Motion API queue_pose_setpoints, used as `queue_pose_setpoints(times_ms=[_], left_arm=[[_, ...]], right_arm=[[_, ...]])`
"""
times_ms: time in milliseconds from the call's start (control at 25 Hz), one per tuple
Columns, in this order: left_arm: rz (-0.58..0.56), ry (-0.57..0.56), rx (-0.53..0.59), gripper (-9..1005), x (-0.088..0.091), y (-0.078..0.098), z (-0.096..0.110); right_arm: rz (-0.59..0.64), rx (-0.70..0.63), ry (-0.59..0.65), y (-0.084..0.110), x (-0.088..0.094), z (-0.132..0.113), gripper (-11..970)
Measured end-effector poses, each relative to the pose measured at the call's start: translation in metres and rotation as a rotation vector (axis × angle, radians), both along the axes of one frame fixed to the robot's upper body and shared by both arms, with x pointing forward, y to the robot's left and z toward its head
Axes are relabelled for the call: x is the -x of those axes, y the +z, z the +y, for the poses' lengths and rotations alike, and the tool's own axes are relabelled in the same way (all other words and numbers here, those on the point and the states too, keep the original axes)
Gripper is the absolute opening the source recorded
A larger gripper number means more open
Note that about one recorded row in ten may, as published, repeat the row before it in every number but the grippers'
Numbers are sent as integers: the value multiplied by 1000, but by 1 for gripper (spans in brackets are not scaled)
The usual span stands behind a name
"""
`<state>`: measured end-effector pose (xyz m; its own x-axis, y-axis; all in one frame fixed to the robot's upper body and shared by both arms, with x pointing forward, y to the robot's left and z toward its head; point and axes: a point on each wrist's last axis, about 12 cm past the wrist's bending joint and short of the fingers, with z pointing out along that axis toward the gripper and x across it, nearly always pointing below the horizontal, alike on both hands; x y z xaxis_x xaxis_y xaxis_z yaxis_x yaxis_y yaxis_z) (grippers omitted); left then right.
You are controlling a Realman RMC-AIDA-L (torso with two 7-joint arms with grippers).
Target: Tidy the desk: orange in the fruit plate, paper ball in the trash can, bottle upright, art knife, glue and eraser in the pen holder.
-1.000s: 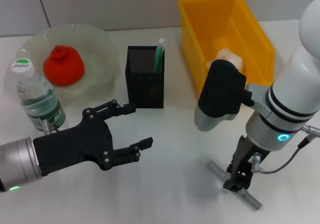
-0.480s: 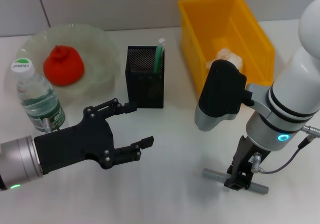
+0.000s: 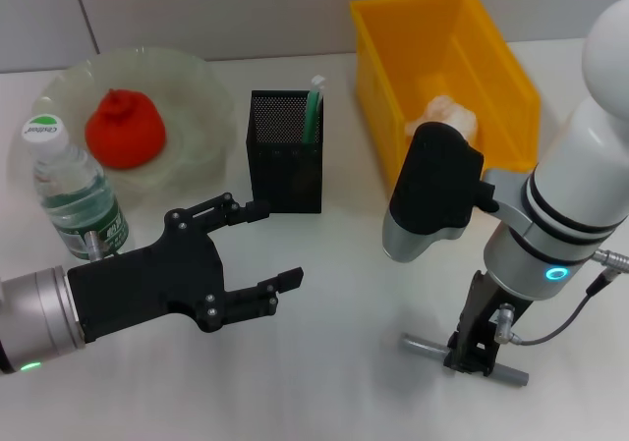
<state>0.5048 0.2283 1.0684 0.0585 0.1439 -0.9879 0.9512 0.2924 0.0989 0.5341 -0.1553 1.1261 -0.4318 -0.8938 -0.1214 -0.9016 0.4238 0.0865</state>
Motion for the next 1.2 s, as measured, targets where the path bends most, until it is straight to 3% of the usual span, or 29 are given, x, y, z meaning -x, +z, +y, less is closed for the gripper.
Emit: queue_pose_setpoints(times_ms=[840, 1200], left_arm=[[0, 0, 0, 784, 0, 0, 0], [-1, 0, 0, 785, 1, 0, 0]], right_arm=[[-85, -4, -23, 6, -3, -4, 123], [-256, -19, -72, 19, -6, -15, 121]])
